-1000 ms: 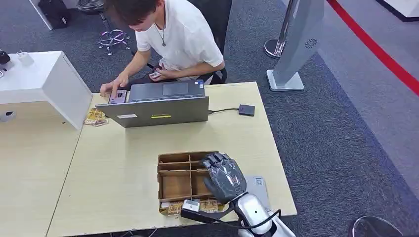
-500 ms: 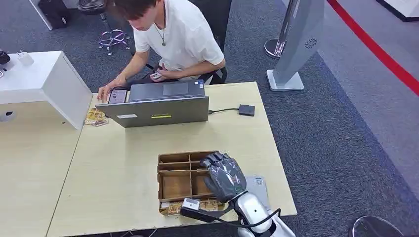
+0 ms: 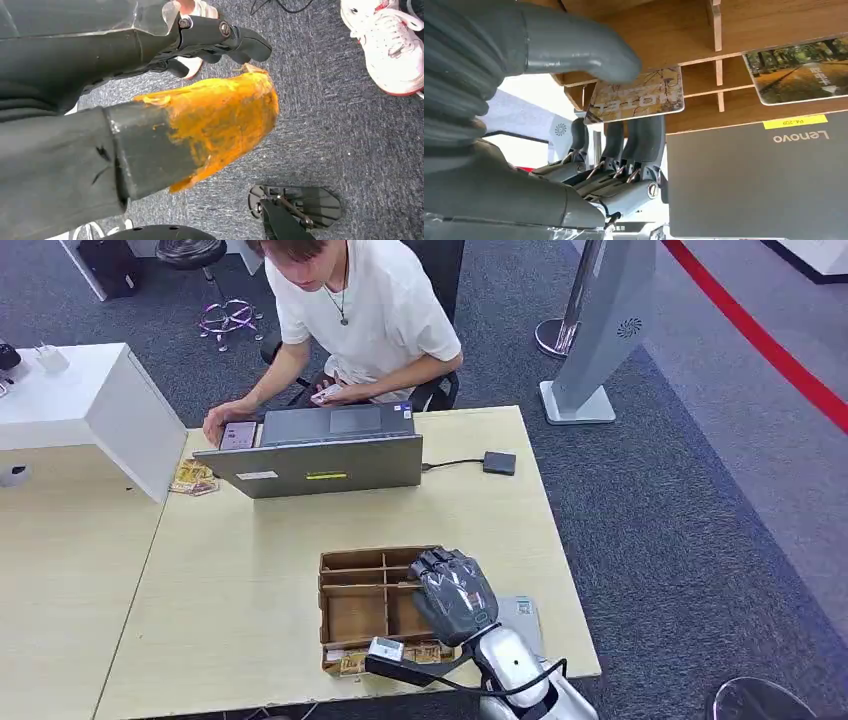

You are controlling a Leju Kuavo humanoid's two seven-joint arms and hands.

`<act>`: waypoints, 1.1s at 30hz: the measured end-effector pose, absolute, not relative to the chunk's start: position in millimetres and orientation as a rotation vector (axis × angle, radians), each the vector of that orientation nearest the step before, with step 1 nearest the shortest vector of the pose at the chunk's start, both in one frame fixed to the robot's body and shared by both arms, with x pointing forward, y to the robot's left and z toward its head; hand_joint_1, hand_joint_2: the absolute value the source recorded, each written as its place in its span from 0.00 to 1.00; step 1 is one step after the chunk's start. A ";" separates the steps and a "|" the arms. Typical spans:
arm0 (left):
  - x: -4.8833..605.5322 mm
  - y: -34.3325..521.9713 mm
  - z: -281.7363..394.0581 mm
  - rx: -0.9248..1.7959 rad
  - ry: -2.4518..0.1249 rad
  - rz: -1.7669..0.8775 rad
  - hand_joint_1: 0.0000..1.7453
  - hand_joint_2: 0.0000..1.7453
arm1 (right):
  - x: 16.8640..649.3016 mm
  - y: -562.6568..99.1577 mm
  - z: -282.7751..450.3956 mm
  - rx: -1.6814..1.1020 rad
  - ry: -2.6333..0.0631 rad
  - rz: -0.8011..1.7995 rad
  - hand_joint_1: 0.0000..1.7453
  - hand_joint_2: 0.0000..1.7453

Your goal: Pass the card to the sensor for recognition and then transmit it.

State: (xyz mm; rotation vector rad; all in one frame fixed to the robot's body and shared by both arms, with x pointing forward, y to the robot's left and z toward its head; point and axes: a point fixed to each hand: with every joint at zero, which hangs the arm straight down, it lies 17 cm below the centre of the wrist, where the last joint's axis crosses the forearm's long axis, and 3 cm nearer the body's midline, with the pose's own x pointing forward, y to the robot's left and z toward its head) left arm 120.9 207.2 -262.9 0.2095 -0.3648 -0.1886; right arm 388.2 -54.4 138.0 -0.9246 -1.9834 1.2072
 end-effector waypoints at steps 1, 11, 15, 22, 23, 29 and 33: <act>121.0 207.3 -262.9 0.210 -0.365 -0.189 0.00 0.00 | 388.5 -54.3 137.5 -0.924 -1.982 1.208 0.75 1.00; 121.0 206.9 -262.9 0.209 -0.365 -0.189 0.00 0.00 | 390.7 -54.2 138.5 -0.924 -1.977 1.196 1.00 1.00; 121.0 207.0 -262.9 0.209 -0.365 -0.189 0.00 0.00 | 390.5 -54.4 139.9 -0.927 -1.983 1.189 1.00 1.00; 121.0 207.0 -262.9 0.209 -0.365 -0.189 0.00 0.00 | 388.3 -55.5 144.1 -0.935 -2.000 1.169 1.00 1.00; 120.9 207.0 -262.9 0.209 -0.365 -0.189 0.00 0.00 | 387.5 -55.5 145.8 -0.936 -2.005 1.163 1.00 1.00; 120.8 207.4 -262.9 0.212 -0.365 -0.187 0.00 0.00 | 382.5 -56.6 162.7 -0.953 -2.054 1.119 1.00 1.00; 121.0 207.7 -262.8 0.212 -0.367 -0.185 0.00 0.00 | 377.3 -57.4 177.2 -0.963 -2.091 1.079 1.00 1.00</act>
